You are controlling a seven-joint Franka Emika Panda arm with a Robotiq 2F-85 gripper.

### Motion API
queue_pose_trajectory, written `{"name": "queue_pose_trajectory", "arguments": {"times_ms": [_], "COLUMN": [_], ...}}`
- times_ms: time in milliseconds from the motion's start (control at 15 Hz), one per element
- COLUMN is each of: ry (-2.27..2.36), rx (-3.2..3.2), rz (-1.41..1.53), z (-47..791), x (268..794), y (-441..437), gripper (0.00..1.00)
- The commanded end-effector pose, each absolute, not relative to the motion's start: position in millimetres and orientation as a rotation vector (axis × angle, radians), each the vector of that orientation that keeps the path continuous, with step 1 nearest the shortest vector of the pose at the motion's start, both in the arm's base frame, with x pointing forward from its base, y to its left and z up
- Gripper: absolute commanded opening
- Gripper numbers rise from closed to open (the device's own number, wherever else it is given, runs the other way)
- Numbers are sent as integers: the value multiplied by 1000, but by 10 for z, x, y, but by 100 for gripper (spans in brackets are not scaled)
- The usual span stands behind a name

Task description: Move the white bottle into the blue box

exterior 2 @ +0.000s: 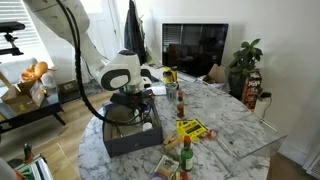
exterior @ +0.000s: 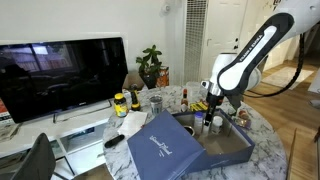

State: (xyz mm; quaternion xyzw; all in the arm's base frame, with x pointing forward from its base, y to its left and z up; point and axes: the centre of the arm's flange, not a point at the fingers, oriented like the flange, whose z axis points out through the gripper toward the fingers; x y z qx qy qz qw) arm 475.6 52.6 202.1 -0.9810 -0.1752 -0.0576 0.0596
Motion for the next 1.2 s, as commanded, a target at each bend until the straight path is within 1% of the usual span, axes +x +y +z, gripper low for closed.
{"name": "queue_pose_trajectory", "arguments": {"times_ms": [0,400,800,867,933,1000,1133], "ry": [-528,-505,-511,-506,-506,-503,-506], "rx": [-3037,-3098,-3082,-3082,-3083,-3080,-3076], "rz": [-186,-153,-140,-133,-122,-115,-124], "z": [1995,1910,1826,1822,1830,1853,1973], "x": [4708,4830,4905,4913,4911,4904,4857], "y": [440,272,304,299,291,279,266], "gripper": [13,13,13,23,63,64,77]}}
